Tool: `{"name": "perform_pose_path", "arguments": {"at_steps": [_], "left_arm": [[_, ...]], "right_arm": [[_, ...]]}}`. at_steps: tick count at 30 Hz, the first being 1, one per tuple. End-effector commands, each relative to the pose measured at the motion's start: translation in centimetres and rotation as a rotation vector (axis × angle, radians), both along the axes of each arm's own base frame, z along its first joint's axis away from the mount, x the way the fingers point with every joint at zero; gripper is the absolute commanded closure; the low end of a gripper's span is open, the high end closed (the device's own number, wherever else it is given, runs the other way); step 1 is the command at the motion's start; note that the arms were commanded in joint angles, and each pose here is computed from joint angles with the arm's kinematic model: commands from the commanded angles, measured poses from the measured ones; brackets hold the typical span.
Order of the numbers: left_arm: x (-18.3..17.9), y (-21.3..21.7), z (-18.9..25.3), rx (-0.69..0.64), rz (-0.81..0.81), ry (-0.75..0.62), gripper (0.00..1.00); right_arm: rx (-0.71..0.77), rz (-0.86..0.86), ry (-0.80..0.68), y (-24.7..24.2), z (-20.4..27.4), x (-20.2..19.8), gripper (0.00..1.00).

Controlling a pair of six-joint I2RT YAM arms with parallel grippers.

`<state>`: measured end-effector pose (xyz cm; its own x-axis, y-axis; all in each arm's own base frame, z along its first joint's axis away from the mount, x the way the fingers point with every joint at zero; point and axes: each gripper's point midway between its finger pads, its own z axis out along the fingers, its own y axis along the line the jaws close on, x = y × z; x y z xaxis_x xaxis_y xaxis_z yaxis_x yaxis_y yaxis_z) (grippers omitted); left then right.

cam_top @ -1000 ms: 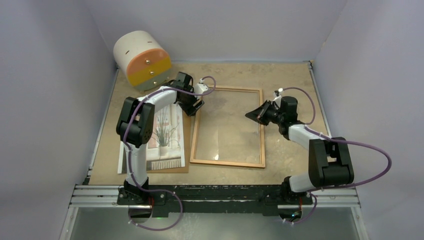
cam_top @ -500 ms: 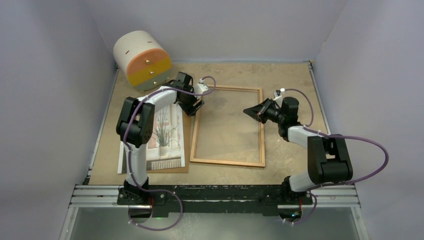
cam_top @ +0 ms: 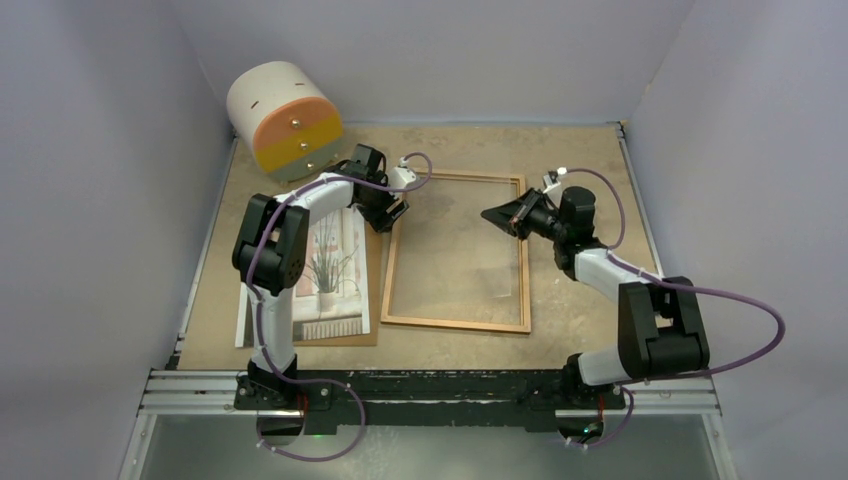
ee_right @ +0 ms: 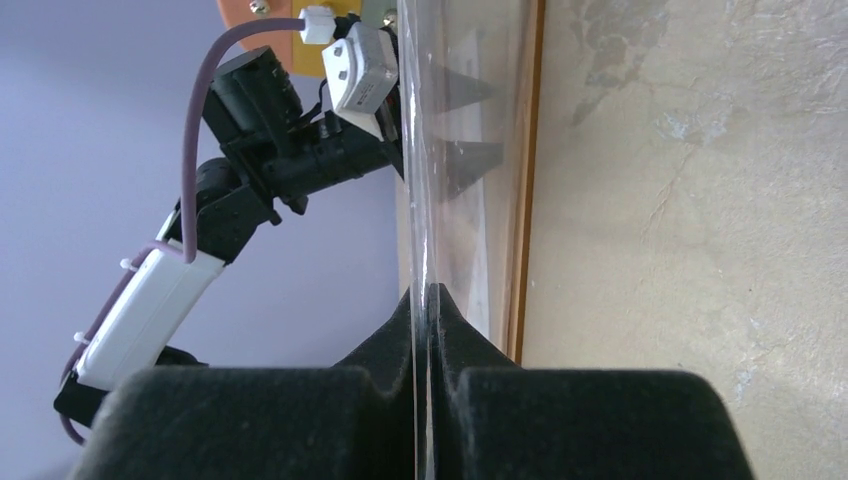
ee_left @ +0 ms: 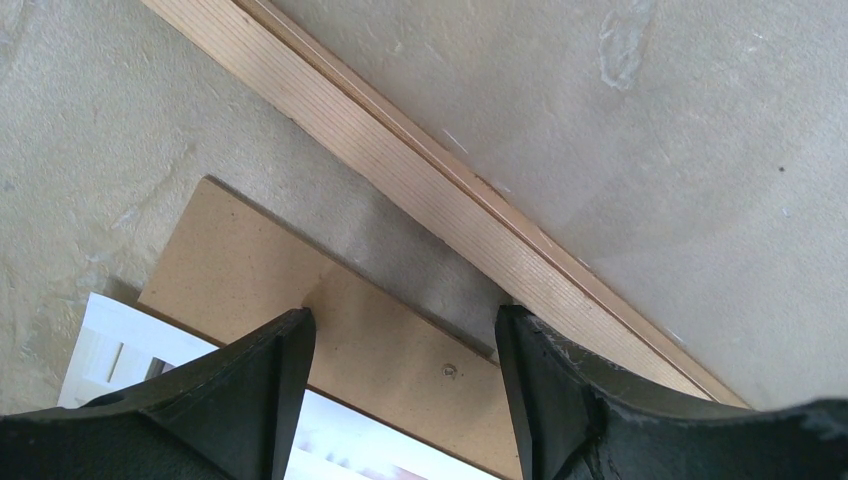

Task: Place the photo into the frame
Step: Adjust the photo frame item on the photo frame.

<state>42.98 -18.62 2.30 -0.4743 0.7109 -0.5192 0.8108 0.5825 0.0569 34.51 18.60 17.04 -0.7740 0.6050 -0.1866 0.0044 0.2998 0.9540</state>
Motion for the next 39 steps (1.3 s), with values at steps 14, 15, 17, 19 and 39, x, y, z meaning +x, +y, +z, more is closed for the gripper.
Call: {"name": "perform_pose_path", "arguments": {"at_steps": [14,15,17,19,39], "left_arm": [[-2.3,-0.9,-0.5,-0.040,-0.045,0.075,0.32],[-2.3,-0.9,-0.4,-0.040,-0.045,0.075,0.32],[-2.4,-0.9,-0.5,-0.038,-0.044,0.076,0.32],[-2.4,-0.9,-0.5,-0.037,-0.046,0.076,0.32],[-2.2,-0.8,-0.6,-0.032,-0.035,0.073,0.32]], "right_arm": [[-0.191,0.057,-0.043,-0.5,-1.6,0.3,1.00],[-0.199,0.057,-0.039,-0.5,-2.0,0.3,0.99],[-0.215,0.055,-0.029,-0.7,-2.8,0.3,0.96],[-0.224,0.058,-0.029,-0.7,-3.4,0.3,0.96],[-0.325,0.025,-0.019,-2.1,-4.9,0.1,0.85]]}}
